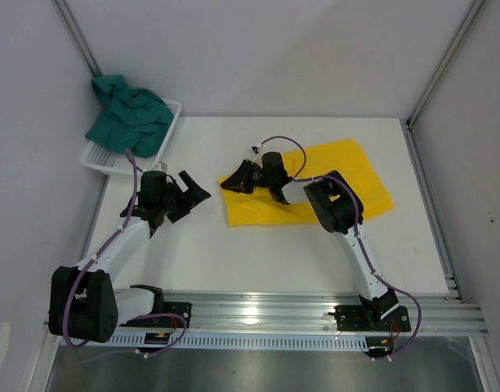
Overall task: Fold and stack the shorts
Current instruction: Fold the shorts
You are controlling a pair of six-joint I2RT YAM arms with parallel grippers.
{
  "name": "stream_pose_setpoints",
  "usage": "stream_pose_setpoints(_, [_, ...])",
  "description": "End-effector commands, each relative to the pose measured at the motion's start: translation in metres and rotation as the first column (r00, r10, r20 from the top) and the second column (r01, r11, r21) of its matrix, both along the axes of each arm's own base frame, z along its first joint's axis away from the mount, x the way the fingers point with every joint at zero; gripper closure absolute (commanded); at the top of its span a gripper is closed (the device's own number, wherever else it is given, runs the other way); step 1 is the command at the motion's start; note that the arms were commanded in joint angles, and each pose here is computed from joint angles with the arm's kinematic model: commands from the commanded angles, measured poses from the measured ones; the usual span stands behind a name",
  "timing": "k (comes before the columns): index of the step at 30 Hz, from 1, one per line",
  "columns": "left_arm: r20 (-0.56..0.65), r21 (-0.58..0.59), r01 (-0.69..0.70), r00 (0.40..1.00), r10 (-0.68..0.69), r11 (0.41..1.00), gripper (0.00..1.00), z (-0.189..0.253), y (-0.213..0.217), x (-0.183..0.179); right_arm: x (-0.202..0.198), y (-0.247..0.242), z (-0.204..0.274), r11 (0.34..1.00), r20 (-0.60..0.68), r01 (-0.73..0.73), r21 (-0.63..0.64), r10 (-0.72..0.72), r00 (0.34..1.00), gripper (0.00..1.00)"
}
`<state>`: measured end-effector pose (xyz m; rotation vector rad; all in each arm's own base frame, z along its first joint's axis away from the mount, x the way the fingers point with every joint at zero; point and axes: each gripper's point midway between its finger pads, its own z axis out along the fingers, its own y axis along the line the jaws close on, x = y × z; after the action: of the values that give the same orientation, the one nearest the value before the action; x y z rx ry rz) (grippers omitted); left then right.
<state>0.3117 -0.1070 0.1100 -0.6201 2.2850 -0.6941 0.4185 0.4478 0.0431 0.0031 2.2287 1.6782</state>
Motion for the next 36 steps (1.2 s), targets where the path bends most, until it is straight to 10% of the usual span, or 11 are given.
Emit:
stream_pose_setpoints(1, [0.031, -0.011, 0.006, 1.0, -0.005, 1.0, 0.01, 0.005, -0.001, 0.003, 0.016, -0.005, -0.022, 0.997, -0.087, 0.078, -0.001, -0.078, 0.993, 0.76])
stream_pose_setpoints(16, [0.033, -0.007, 0.001, 0.999, -0.001, 1.0, 0.01, 0.008, 0.0, 0.003, -0.011, -0.023, 0.134, 0.993, 0.298, -0.003, -0.119, 0.038, 0.954, 0.4])
stream_pose_setpoints(36, [0.045, -0.003, 0.011, 0.999, -0.011, 1.0, 0.01, 0.016, 0.0, 0.004, -0.086, -0.098, 0.066, 0.639, 0.502, 0.199, -0.743, 0.336, 0.797, 0.16])
